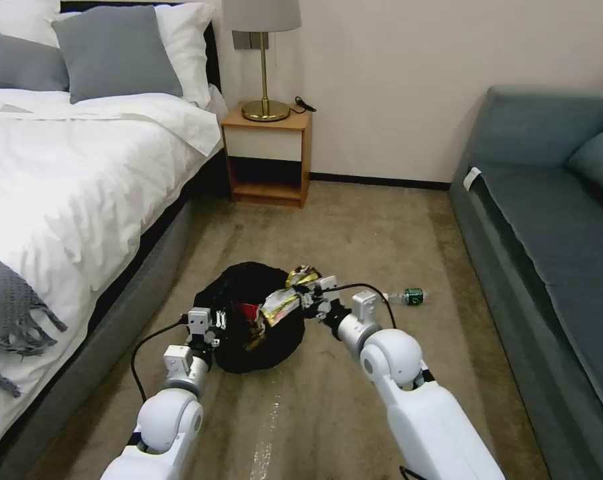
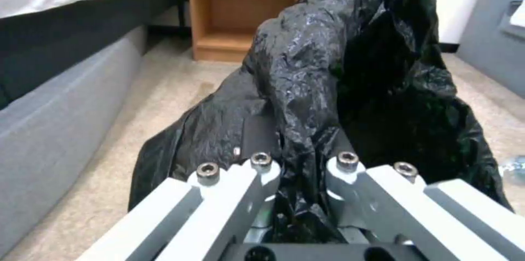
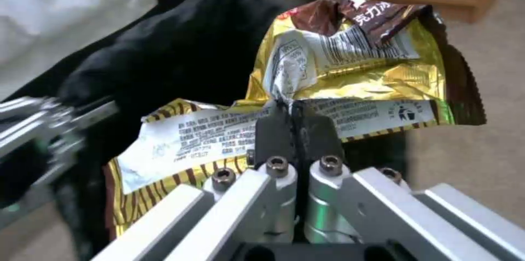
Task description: Pick up the trash bin, then pick up the garbage on the floor and place it into the trash bin.
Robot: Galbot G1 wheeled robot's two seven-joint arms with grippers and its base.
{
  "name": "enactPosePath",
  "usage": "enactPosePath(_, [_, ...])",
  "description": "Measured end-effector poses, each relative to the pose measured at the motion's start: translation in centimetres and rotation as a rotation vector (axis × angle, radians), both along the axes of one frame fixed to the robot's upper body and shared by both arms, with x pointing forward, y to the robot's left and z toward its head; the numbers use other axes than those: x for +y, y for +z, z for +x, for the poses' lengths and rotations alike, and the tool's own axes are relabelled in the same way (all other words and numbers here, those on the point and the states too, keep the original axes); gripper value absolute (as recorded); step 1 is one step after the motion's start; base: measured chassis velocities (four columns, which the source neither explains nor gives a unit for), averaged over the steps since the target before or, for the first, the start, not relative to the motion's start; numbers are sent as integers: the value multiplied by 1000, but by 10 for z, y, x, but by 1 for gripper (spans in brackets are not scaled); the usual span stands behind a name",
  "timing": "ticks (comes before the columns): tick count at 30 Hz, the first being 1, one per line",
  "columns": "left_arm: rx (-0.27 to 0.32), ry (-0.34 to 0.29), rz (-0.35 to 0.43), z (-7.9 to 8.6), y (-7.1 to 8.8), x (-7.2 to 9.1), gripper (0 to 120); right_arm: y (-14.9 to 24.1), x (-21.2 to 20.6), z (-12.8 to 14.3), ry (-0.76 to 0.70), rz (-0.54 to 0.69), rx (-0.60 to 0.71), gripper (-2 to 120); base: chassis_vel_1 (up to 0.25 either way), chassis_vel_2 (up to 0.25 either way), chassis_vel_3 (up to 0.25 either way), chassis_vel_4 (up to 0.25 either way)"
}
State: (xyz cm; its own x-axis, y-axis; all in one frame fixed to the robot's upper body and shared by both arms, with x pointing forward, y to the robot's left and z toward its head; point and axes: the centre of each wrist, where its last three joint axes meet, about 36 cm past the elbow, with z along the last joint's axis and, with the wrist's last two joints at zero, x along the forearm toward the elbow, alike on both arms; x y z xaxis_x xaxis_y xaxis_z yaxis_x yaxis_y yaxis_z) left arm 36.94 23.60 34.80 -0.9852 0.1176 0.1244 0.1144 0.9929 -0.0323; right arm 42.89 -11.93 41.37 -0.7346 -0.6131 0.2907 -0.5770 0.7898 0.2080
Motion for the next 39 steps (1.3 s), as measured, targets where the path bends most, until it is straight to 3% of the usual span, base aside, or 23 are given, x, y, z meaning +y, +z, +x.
enactPosePath(25, [-1, -35, -20, -15, 3, -13, 5, -53, 31, -6, 16, -66, 54, 0, 0, 0, 0, 0])
enactPosePath(39, [-2, -41, -24, -21, 2, -12, 5, -48, 45, -26, -10, -41, 46, 48, 0, 0, 0, 0])
